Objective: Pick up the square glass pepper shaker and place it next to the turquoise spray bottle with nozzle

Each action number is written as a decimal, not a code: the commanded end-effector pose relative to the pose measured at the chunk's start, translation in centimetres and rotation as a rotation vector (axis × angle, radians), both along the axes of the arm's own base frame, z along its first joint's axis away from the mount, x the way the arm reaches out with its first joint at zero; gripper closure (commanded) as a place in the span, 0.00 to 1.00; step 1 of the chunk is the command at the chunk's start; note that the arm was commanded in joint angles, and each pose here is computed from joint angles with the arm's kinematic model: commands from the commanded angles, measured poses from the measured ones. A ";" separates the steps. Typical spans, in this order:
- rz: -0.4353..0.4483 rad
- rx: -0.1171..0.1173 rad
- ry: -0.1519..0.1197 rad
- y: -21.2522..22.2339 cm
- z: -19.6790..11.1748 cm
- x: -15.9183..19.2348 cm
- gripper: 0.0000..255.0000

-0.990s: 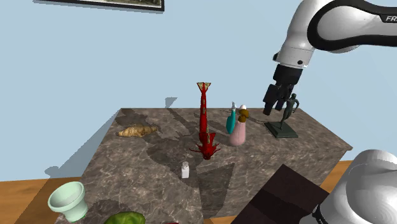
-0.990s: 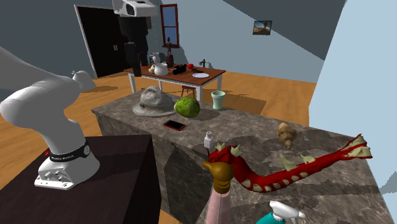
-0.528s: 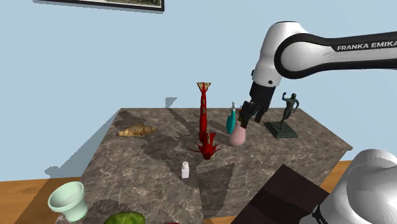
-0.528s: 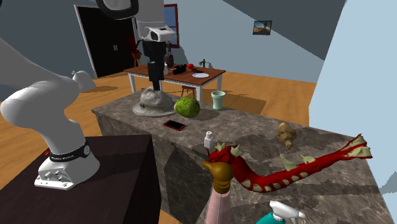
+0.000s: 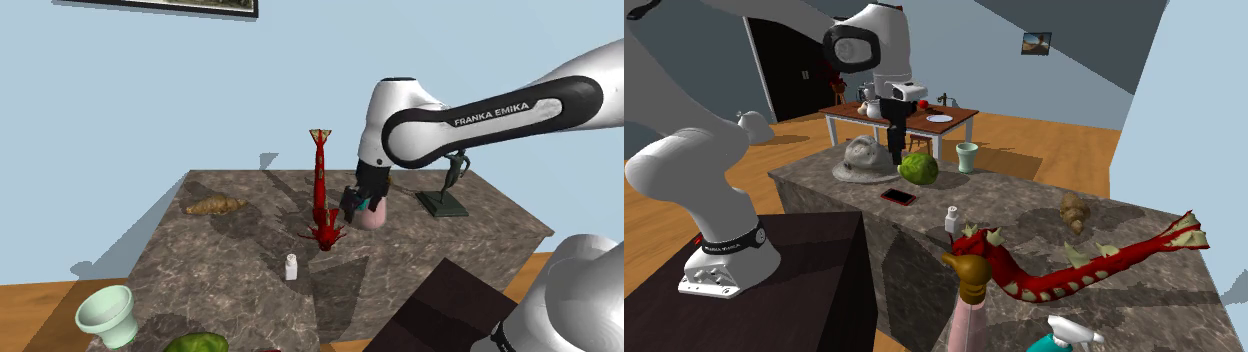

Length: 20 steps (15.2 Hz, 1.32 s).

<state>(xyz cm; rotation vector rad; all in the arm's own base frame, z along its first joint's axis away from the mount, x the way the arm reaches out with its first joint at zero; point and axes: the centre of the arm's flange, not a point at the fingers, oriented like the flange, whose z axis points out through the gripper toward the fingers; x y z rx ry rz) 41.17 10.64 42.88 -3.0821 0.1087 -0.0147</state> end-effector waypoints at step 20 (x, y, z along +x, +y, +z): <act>-0.060 -0.109 -0.039 11.1 -21.3 14.6 0.00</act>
